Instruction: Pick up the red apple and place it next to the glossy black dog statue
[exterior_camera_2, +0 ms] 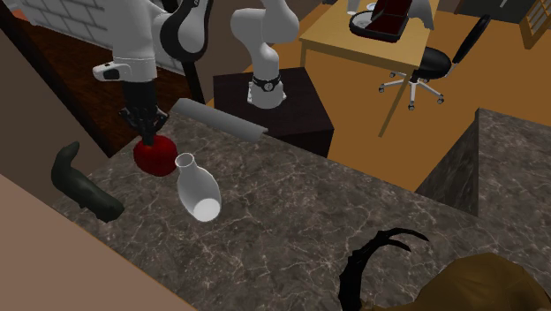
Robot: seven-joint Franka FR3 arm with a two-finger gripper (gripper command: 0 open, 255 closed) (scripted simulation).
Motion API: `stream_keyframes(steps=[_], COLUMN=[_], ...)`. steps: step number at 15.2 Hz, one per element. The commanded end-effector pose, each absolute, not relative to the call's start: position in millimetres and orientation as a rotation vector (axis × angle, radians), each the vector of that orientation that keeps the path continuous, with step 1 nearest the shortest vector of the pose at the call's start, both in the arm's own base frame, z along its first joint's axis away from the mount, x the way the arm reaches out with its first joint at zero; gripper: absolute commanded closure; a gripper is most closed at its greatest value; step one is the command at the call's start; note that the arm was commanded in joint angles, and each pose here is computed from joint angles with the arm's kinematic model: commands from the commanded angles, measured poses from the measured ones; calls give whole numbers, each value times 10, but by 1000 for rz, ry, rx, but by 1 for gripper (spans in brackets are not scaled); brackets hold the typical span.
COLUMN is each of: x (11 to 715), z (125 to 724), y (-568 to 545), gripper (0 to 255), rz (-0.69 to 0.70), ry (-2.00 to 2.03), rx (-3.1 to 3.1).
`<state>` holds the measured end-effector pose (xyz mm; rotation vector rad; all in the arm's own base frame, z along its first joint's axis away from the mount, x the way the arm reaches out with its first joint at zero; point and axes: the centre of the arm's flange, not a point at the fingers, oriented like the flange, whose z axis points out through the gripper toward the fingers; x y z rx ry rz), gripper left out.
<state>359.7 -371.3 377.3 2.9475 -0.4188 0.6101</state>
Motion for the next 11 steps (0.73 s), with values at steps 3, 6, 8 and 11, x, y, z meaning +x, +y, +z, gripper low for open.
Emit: stream_keyframes(steps=[3,6,8,11], x=[3592,3592,3592,3592], z=[3563,3405,3299,3141], y=[-3708,-3708,-3708,-3708], gripper=[255,255,255,255], rz=[611,611,611,611], ry=[-419,-419,-419,-419], rx=[2947,2947,2947,2947])
